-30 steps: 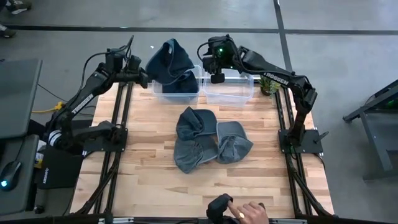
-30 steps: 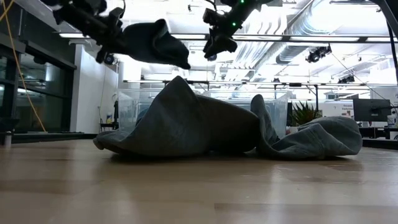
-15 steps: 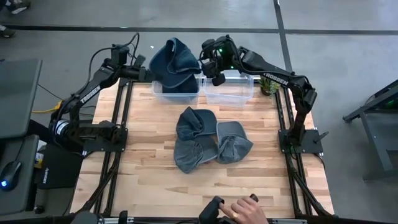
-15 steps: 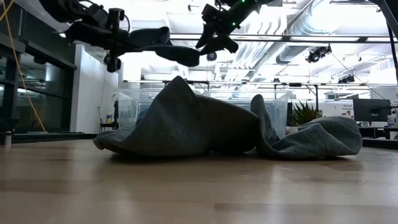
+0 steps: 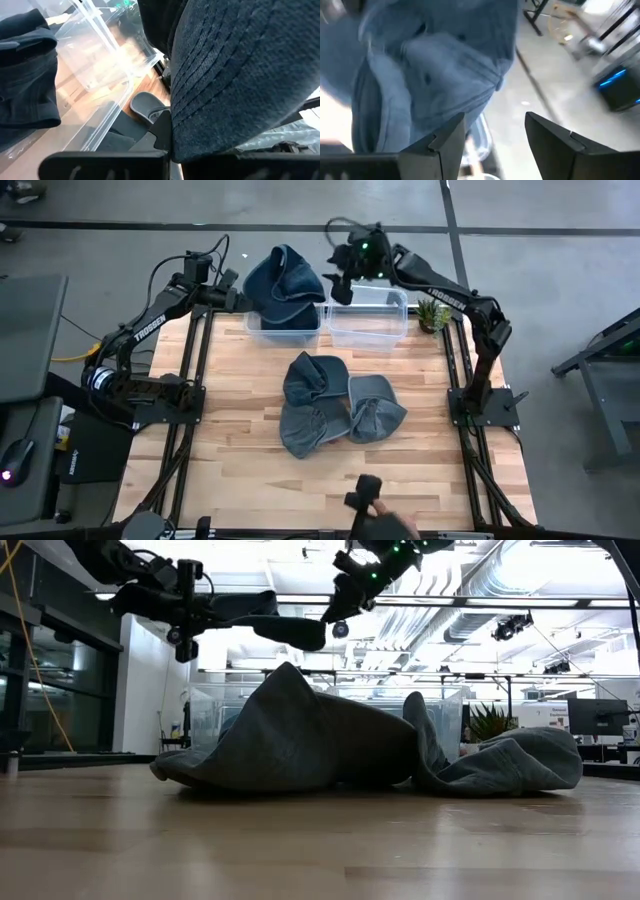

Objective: Pick and place caps into container
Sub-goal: Put the bottom dark blue cap into the left transparent container

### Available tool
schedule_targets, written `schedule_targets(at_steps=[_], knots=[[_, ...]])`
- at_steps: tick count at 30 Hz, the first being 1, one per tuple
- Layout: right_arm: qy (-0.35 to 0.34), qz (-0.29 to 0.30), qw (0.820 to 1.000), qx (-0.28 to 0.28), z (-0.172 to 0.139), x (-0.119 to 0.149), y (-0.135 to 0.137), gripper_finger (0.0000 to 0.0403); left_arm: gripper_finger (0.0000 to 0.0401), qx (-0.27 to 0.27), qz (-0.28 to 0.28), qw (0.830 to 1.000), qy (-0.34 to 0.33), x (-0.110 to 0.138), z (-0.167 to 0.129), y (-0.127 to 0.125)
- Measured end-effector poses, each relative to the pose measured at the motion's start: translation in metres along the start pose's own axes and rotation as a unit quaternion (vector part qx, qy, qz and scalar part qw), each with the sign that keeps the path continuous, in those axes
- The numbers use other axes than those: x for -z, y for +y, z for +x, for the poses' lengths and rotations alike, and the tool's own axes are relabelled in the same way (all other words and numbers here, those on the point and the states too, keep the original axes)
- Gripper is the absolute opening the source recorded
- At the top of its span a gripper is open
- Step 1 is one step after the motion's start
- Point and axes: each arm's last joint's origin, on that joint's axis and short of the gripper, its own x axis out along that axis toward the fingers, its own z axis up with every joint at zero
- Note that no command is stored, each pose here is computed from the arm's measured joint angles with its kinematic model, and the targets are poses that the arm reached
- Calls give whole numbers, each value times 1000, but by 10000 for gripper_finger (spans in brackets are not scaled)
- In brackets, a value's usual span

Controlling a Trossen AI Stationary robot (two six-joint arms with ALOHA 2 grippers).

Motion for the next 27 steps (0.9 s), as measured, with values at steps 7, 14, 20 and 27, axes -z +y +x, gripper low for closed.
schedule_targets(at_steps=[7, 14, 20, 27], knots=[[-103, 190, 968, -131, -22, 9, -63, 200, 5, 2, 14, 1000, -1, 0, 0, 0], [-144, 210, 940, -225, -27, 15, -83, 200, 5, 42, 14, 999, 14, -4, 3, 3], [-113, 225, 937, -243, 12, 30, -71, 200, 5, 47, -22, 998, 33, -3, 11, 19], [-86, 256, 937, -220, 39, 48, -72, 200, 5, 51, -55, 996, 51, 2, 12, 23]])
